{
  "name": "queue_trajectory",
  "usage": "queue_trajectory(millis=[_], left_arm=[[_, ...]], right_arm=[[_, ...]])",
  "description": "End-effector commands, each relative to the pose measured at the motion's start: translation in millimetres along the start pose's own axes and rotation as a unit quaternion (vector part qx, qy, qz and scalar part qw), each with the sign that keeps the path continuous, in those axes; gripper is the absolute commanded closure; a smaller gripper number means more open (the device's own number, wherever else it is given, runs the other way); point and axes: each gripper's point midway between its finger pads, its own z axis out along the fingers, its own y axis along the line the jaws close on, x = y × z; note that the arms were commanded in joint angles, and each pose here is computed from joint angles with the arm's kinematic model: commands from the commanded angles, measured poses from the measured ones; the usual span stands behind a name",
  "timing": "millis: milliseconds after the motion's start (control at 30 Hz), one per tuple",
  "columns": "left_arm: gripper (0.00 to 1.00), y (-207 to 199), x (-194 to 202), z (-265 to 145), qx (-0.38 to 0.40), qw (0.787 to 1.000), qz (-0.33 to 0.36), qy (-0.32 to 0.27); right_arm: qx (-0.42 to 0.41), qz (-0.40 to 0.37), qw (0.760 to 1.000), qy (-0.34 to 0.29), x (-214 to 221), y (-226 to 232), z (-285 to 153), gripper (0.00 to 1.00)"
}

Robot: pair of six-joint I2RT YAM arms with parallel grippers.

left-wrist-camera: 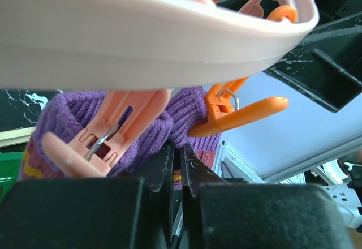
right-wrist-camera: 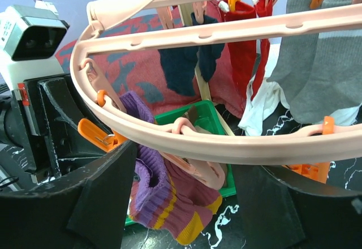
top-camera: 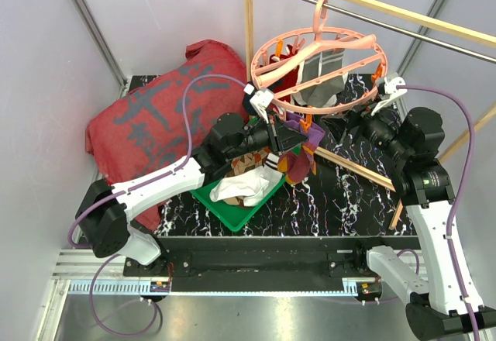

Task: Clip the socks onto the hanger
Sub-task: Open the clamp at the hanger.

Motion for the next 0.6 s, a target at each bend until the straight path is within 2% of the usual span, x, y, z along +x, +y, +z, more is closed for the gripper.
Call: queue_trajectory(millis=[0,567], left_arm=[[0.94,-30.3,-33.9,-6.2,0.034,0.999,0.015,-0.037],[0.95,-38.9,-33.1,-5.9,0.037,0.999,0.018,-0.034]], right_arm=[[-0.023,-0.020,0.999,-0.042,-28.5,12.5,-2.8,0.27],[0.005,-0.048,0.997,-0.056,-15.0,-4.1,1.6,0.26]])
